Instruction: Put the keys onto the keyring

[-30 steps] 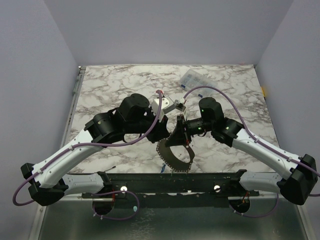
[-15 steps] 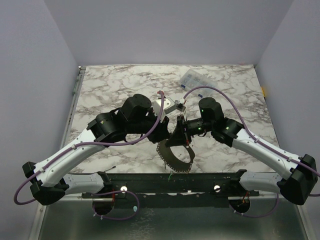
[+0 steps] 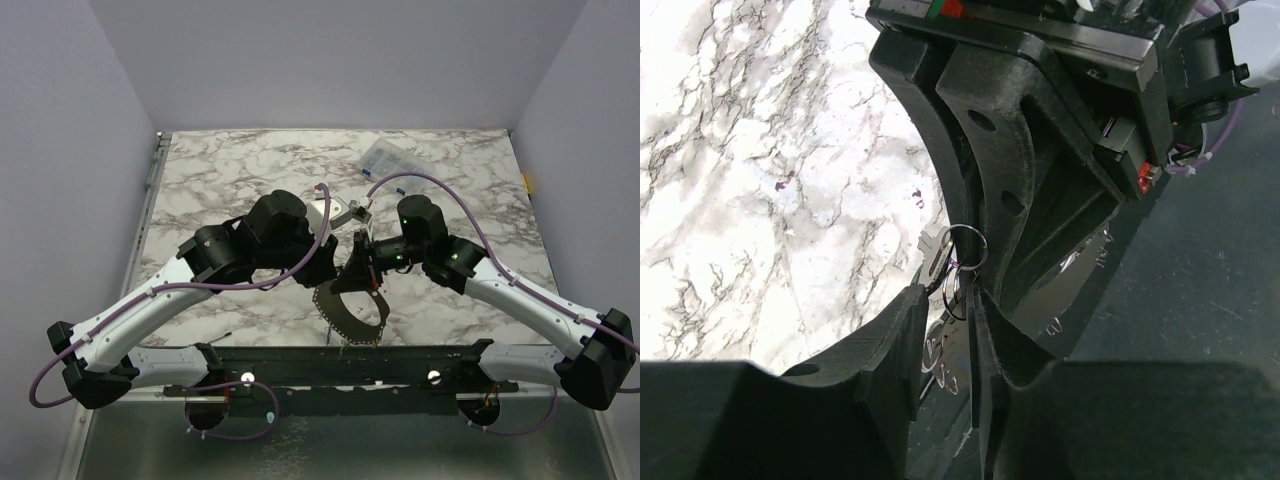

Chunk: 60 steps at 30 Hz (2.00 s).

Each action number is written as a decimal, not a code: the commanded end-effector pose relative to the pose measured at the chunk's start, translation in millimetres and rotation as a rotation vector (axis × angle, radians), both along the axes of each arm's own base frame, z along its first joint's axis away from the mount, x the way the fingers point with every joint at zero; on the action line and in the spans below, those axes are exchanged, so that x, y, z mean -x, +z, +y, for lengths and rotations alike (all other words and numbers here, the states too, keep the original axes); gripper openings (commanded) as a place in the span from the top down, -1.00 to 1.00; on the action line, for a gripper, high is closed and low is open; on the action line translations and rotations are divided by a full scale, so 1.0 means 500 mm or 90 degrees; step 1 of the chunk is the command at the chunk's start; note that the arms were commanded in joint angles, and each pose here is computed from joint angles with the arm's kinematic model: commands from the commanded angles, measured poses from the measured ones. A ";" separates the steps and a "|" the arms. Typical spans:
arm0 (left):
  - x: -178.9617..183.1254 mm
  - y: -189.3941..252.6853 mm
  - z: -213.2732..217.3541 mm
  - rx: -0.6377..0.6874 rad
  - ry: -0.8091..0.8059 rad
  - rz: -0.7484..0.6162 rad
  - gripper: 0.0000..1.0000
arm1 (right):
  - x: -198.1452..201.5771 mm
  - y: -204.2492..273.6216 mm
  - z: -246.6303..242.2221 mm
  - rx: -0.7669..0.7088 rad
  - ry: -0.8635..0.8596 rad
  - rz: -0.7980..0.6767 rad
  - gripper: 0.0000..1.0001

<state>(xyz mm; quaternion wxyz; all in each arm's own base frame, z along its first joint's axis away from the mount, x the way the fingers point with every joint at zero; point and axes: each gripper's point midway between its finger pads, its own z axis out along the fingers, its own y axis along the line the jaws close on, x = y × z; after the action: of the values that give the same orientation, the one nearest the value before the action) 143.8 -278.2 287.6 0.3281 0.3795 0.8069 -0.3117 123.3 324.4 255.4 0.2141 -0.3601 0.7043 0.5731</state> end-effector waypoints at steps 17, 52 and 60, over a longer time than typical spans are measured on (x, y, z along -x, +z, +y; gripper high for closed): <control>0.001 -0.009 -0.029 0.016 -0.016 0.015 0.85 | 0.007 0.033 0.000 -0.029 0.003 -0.017 0.99; -0.023 0.072 0.004 0.076 0.021 -0.100 1.00 | -0.049 0.062 -0.031 0.011 -0.133 -0.101 -0.09; -0.026 0.078 0.005 0.082 0.019 -0.116 1.00 | -0.072 0.076 -0.080 0.050 -0.202 -0.185 -0.21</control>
<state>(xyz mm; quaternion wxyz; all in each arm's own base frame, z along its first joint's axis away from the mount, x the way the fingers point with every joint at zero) 153.1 -274.7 311.2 0.3945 0.3742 0.7771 -0.3170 149.3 300.0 293.5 0.3501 -0.3306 0.7209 0.4984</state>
